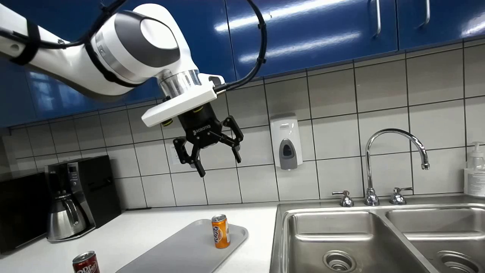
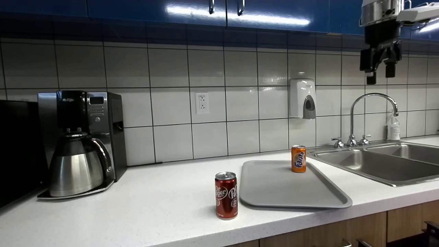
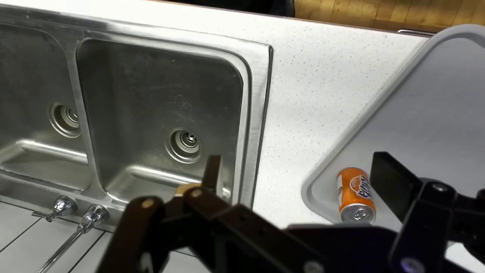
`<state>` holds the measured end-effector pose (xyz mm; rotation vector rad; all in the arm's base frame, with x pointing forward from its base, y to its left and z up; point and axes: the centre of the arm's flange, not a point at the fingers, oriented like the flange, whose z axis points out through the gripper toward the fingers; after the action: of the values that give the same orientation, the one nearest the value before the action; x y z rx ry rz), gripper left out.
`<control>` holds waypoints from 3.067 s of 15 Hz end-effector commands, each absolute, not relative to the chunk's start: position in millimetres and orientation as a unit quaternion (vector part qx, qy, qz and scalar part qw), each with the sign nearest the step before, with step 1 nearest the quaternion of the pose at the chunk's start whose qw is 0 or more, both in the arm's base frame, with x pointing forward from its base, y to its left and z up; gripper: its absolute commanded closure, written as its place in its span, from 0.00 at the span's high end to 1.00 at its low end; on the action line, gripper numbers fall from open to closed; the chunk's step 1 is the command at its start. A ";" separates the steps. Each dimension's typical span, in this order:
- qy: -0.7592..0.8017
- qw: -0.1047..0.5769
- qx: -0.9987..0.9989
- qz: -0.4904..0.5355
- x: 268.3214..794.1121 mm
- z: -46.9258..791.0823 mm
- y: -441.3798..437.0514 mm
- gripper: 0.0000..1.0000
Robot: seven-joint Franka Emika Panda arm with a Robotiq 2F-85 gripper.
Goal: Put the can on the tray
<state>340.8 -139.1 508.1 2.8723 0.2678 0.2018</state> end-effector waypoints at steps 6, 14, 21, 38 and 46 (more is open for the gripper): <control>0.105 0.135 0.983 0.074 356.2 504.5 -106.8 1.00; 0.151 0.138 0.976 0.068 384.4 487.7 -46.1 1.00; 0.167 0.143 0.973 0.066 410.1 467.4 -0.2 1.00; 0.110 0.106 0.987 0.056 454.8 435.2 106.3 1.00; 0.145 0.077 0.985 0.059 466.2 423.5 164.6 1.00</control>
<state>453.4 141.6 422.9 2.9291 0.4233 0.1634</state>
